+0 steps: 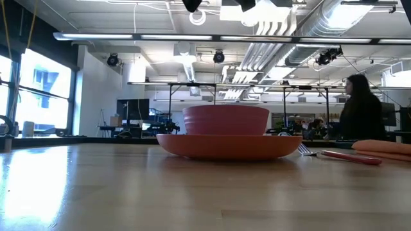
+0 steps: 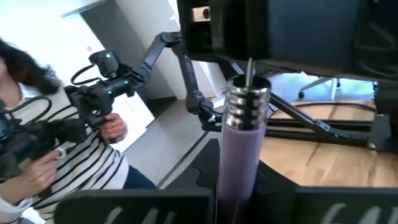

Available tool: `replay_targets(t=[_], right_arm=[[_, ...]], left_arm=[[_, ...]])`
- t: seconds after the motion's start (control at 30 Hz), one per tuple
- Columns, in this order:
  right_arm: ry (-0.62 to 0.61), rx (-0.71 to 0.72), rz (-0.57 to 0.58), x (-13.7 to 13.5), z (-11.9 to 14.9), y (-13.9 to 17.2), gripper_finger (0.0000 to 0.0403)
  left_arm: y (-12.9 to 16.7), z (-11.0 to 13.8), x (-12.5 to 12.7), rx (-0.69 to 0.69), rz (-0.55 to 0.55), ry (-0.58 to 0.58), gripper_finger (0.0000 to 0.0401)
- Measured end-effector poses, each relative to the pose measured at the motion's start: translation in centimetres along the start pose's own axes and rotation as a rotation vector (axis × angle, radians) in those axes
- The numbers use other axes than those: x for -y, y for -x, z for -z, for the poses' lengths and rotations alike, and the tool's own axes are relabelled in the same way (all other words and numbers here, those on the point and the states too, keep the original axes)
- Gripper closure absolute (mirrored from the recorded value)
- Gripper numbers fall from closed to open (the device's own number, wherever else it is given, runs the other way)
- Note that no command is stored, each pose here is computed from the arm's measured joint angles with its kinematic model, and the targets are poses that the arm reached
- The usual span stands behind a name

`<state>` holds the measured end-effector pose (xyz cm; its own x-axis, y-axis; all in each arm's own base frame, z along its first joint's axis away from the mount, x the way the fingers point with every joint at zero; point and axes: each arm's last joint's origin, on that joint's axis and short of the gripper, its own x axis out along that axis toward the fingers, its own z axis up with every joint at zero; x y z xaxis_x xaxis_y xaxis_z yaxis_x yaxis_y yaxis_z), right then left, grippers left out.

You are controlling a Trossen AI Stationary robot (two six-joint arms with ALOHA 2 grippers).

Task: Set table place
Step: Put the spoon into the bowl on the plate

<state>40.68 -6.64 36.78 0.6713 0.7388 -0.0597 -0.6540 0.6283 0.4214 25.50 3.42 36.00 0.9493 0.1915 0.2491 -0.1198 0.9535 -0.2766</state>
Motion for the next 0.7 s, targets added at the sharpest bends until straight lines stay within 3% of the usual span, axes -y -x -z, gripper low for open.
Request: replay_targets(t=[0.3,0.53,0.7], right_arm=[[-0.005,-0.066,0.243,-0.2,0.2,3.5,0.0403],[0.005,-0.077,0.486,-2.2,-0.7,7.1,0.0403],[-0.007,-0.125,0.712,-4.5,-0.8,9.0,0.0402]], left_arm=[[0.0,0.4,0.0,-0.041,0.043,0.020,0.0362],[0.0,0.5,-0.2,-0.047,0.004,0.026,0.0291],[0.1,0.4,0.4,-0.056,0.090,0.025,0.0233]])
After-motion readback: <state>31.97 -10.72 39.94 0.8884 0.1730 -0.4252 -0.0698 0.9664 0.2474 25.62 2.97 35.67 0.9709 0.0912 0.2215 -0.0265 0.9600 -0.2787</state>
